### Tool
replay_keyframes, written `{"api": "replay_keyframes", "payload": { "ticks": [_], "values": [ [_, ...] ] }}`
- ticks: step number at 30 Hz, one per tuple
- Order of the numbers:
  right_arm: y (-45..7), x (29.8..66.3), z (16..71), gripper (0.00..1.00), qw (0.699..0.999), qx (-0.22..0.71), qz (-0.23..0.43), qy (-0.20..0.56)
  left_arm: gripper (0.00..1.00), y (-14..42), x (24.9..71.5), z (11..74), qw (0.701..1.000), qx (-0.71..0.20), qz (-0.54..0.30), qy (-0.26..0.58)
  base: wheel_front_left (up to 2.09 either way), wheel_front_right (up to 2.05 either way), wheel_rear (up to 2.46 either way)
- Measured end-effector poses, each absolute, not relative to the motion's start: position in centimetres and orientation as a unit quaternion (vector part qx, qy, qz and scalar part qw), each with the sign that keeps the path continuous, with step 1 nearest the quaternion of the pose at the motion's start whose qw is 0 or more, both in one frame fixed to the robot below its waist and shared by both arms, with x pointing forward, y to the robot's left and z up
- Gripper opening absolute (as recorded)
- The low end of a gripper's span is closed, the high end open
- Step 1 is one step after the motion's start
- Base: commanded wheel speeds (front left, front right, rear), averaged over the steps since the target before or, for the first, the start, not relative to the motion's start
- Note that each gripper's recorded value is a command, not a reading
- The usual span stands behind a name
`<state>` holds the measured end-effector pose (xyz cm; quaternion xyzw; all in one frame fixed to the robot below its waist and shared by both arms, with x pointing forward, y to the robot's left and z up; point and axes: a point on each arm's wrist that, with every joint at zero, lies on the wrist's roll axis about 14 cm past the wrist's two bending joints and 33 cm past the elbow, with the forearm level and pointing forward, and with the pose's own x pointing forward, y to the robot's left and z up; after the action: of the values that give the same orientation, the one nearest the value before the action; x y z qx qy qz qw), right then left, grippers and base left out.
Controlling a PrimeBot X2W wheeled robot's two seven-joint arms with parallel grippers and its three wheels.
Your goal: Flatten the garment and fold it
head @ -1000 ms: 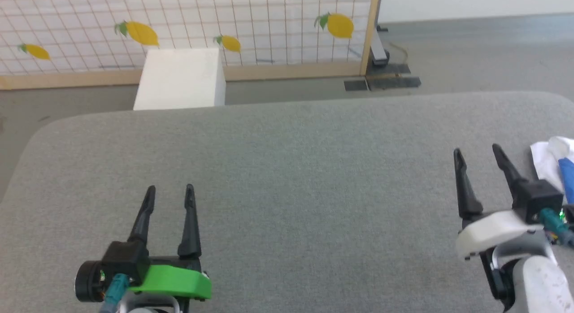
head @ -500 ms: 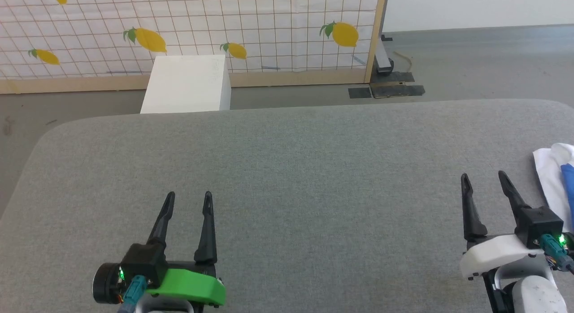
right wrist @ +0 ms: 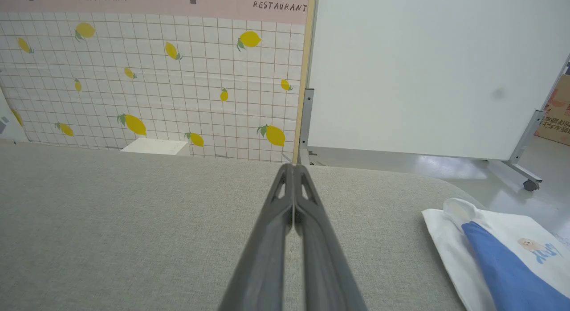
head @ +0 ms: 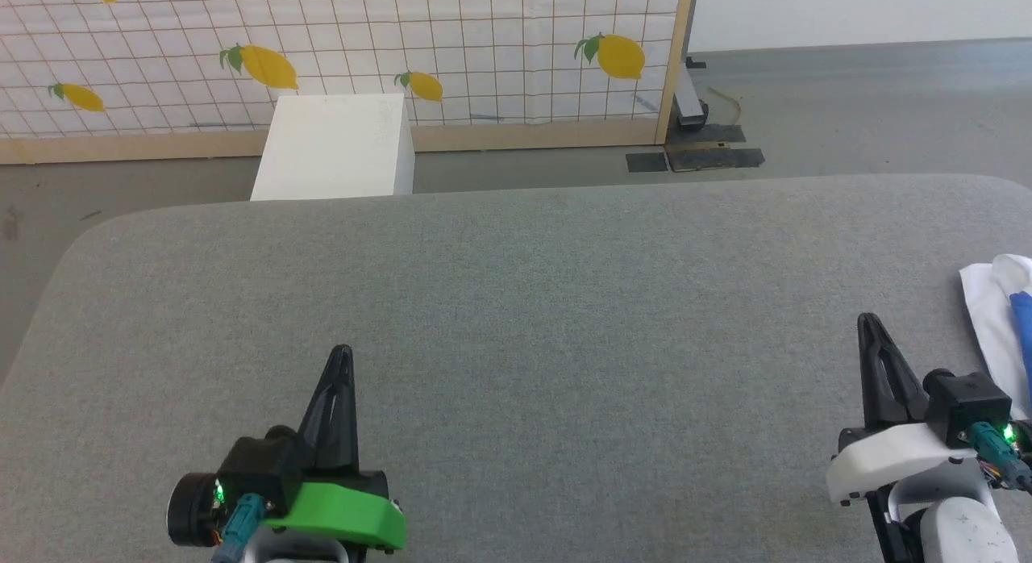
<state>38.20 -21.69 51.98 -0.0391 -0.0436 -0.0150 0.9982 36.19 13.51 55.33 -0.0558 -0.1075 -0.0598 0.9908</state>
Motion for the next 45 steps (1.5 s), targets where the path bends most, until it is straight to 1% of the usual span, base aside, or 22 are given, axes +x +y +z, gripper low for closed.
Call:
{"api": "replay_keyframes", "payload": {
  "ticks": [45],
  "values": [
    [-19.6, 38.3, 52.7, 0.00, 0.999, -0.038, 0.015, -0.033, 0.00, 15.1, 36.5, 54.1, 0.997, -0.023, -0.038, -0.063, 0.00, 0.00, 0.00]
  ]
}}
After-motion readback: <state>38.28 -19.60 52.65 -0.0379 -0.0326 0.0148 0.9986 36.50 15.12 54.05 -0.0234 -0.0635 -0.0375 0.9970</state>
